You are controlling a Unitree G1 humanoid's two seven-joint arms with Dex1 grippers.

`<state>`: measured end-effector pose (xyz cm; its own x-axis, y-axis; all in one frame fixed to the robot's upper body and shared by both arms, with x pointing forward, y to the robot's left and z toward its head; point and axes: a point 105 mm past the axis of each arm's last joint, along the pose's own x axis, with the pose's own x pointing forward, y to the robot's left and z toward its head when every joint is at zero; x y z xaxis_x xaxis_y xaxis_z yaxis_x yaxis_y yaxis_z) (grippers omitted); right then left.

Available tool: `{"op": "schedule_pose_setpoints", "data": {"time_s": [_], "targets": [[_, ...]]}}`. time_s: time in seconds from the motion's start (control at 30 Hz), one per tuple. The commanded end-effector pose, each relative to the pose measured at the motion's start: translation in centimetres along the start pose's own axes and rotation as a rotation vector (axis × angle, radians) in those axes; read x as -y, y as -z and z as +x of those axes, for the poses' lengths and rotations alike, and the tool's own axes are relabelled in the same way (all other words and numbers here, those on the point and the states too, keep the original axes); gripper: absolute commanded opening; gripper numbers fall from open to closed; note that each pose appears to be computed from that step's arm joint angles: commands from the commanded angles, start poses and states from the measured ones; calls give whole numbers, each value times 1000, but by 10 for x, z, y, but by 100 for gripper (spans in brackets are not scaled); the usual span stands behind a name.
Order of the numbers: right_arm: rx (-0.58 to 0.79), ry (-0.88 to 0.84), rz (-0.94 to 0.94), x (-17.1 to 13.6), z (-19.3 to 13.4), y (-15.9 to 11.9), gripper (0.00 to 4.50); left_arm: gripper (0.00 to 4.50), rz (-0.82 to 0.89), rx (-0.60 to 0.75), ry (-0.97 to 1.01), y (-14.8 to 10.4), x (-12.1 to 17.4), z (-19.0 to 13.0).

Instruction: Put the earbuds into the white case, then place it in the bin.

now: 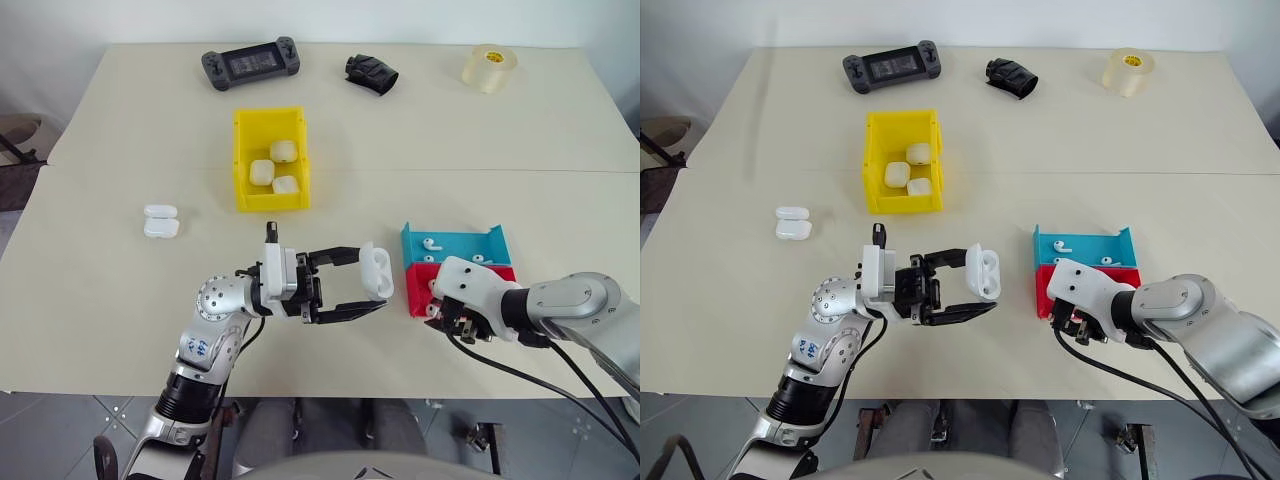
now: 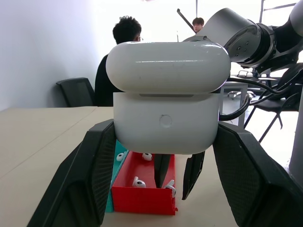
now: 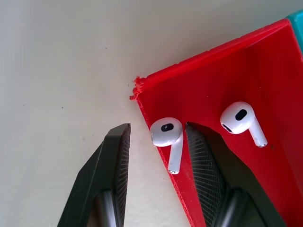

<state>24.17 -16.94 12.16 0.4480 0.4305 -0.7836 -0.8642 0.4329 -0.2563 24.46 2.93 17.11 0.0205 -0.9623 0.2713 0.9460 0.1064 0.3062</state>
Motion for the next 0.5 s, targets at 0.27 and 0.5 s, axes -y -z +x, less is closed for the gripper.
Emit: {"op": "schedule_pose_setpoints", "data": {"time_s": [0.27, 0.5], "targets": [[6, 1, -24, -1, 1, -1, 132, 274, 51, 49, 31, -17, 2, 8], [21, 6, -26, 0, 2, -2, 51, 274, 45, 45, 37, -17, 2, 8]]}}
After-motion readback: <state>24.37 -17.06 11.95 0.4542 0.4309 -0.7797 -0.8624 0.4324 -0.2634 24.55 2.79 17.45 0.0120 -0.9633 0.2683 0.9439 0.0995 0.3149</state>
